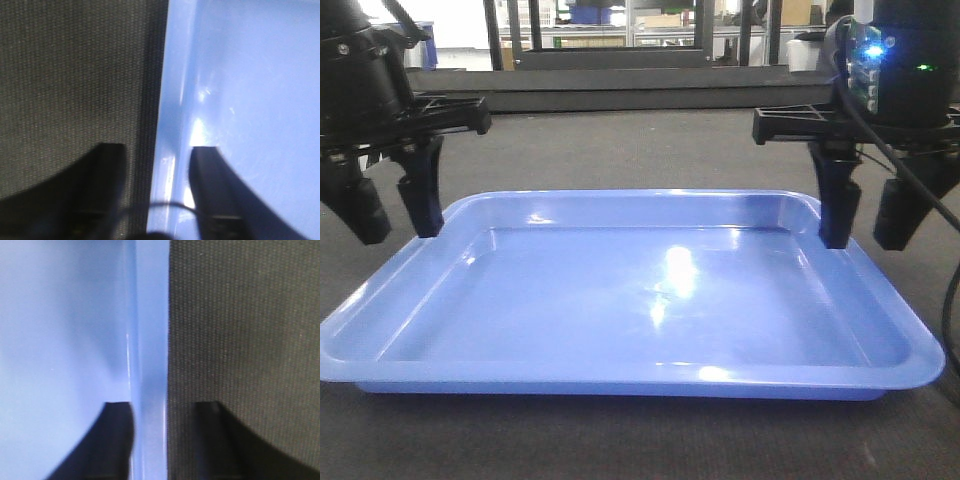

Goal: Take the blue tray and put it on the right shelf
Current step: 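Close both grippers on the tray rims, then lift the blue tray off the table with both grippers, then hold the tray raised in both grippers while the base drives away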

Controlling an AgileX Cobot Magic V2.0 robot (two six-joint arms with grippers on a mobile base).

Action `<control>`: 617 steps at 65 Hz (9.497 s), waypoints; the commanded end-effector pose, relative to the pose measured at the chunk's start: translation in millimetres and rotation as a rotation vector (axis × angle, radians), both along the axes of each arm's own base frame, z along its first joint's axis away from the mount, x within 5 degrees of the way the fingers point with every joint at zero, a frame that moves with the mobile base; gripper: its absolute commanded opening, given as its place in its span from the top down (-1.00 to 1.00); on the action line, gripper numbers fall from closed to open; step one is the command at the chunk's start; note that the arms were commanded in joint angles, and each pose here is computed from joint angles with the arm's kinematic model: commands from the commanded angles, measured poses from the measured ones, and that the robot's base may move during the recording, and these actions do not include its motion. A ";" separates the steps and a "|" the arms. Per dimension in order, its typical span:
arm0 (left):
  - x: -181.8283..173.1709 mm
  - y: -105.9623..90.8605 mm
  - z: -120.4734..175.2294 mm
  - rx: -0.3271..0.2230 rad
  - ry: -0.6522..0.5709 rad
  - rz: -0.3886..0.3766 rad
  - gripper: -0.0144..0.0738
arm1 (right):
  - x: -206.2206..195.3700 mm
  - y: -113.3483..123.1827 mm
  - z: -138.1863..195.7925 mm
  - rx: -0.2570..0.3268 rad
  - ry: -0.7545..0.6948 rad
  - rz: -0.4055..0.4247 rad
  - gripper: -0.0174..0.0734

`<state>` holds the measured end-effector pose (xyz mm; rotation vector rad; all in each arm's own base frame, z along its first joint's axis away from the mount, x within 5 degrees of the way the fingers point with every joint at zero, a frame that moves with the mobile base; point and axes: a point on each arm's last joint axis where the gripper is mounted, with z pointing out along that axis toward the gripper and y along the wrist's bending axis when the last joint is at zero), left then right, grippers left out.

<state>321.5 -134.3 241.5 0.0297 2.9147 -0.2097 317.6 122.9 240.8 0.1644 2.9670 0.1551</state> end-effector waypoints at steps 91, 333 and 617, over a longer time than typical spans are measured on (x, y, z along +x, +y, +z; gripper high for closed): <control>-1.8 -2.7 -10.2 -0.014 -0.008 0.005 -0.07 | 4.7 3.8 -10.9 0.039 -0.011 -0.047 -0.45; -103.4 11.5 83.3 -0.127 -0.160 0.084 0.78 | -70.5 7.9 87.9 0.103 -0.303 0.023 0.26; -149.6 16.0 61.6 -0.126 -0.167 -0.012 0.78 | -129.0 2.3 55.8 0.125 -0.291 0.068 0.26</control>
